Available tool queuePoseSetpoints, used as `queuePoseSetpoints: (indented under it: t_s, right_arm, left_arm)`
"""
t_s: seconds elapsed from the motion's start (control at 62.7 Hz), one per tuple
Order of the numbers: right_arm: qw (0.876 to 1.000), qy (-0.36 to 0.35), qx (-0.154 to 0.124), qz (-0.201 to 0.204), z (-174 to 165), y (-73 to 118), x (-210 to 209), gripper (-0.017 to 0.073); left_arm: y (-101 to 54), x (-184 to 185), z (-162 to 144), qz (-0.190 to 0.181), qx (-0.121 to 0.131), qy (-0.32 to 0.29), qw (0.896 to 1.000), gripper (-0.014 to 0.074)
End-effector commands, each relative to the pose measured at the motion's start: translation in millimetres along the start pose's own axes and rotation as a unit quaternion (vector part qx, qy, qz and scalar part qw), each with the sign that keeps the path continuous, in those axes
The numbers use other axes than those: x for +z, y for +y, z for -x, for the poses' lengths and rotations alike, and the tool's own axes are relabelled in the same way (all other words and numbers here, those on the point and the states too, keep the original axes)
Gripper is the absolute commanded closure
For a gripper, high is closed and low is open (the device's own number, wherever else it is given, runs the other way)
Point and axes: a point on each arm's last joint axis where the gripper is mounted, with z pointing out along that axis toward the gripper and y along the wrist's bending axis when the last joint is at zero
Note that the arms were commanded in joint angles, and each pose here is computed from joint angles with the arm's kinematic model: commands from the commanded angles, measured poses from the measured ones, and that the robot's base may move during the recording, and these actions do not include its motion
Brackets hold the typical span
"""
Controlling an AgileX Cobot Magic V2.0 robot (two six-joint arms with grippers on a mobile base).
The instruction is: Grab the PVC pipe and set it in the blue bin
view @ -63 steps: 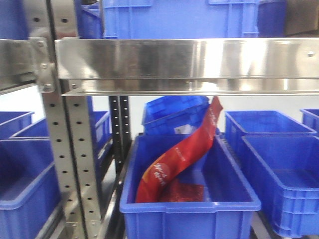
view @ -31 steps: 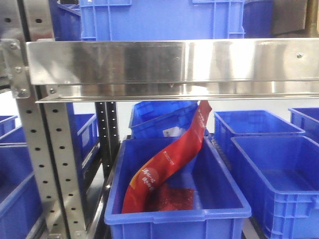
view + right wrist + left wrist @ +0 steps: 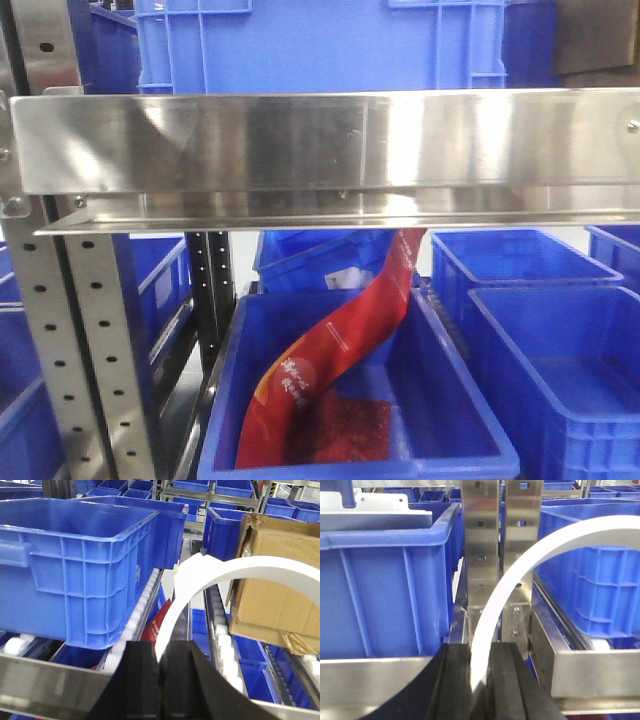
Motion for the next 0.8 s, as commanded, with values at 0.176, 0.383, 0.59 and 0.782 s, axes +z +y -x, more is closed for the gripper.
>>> queuePoseSetpoints:
  t_s: [0.176,0.383,0.59,0.782]
  right_arm:
    - [1.0,-0.016,-0.004,-0.007,2.3,-1.3,-1.1,0.0713]
    - [1.0,-0.016,-0.004,-0.007,2.3,-1.3,-1.1,0.0713]
    - [1.0,-0.016,-0.004,-0.007,2.3,-1.3,-1.1,0.0713]
    - [1.0,-0.016,-0.004,-0.007,2.3,-1.3,-1.1,0.0713]
  left_arm:
    - [-0.3,-1.4,2.9,-0.002,-0.004,-0.016,1.0,0.0704]
    - [-0.3,-1.4,2.9,-0.002,-0.004,-0.016,1.0,0.0704]
    - [-0.3,-1.4,2.9,-0.002,-0.004,-0.016,1.0,0.0704]
    - [-0.3,-1.4,2.9,-0.002,-0.004,-0.016,1.0,0.0704]
